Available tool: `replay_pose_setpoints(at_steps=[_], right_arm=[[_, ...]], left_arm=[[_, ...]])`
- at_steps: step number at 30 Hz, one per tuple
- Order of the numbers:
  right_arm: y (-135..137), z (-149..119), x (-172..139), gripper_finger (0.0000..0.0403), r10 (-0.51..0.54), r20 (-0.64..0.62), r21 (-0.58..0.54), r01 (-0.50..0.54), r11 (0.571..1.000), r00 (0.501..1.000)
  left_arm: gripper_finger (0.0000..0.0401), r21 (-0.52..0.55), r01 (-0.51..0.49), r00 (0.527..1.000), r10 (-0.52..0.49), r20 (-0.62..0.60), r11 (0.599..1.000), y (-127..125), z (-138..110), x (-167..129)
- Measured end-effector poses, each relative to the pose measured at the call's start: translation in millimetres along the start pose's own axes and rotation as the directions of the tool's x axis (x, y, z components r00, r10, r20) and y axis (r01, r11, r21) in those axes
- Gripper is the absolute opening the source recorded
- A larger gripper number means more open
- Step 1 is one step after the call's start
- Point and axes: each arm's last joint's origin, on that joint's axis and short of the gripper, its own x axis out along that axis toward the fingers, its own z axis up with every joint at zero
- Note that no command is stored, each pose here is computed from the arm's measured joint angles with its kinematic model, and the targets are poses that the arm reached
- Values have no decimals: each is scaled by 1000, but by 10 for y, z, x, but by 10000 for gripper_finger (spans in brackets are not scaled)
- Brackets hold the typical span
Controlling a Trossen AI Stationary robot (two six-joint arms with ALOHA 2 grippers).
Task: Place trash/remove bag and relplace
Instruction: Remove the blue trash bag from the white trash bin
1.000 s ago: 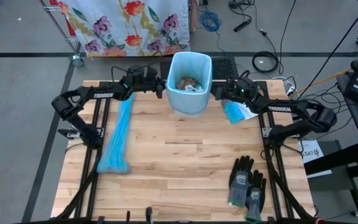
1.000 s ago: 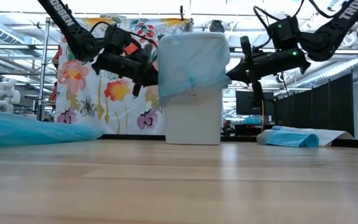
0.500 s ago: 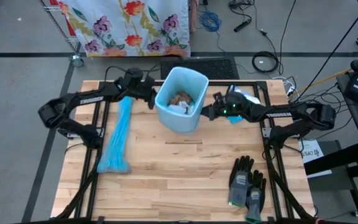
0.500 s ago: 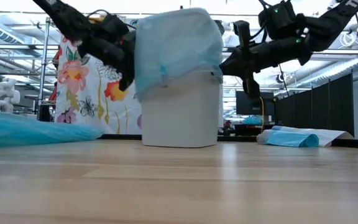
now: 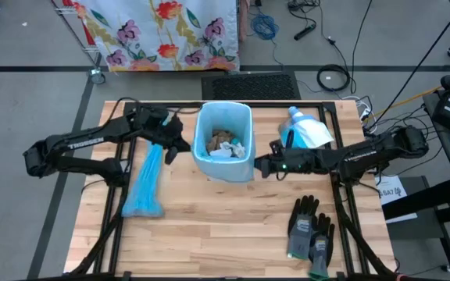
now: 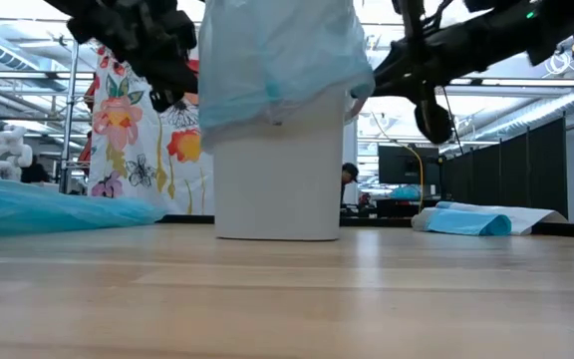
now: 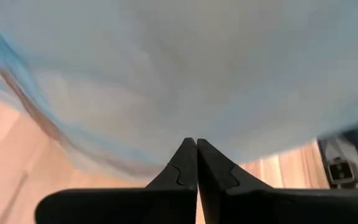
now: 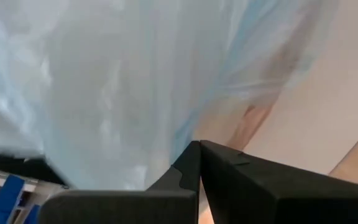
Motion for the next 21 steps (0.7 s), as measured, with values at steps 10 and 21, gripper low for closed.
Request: replay_pose_setpoints(at_steps=[10,21], right_arm=[[109,-334,-121,0,-41,-29,-46,39,998,999],[-25,-394,-450,0,-240,-156,-5,242,970,958]], left_arm=[[0,-27,-76,995,74,-59,997,-369,-115,68],[0,-202,-228,969,243,48,952,-674,-186,-67]])
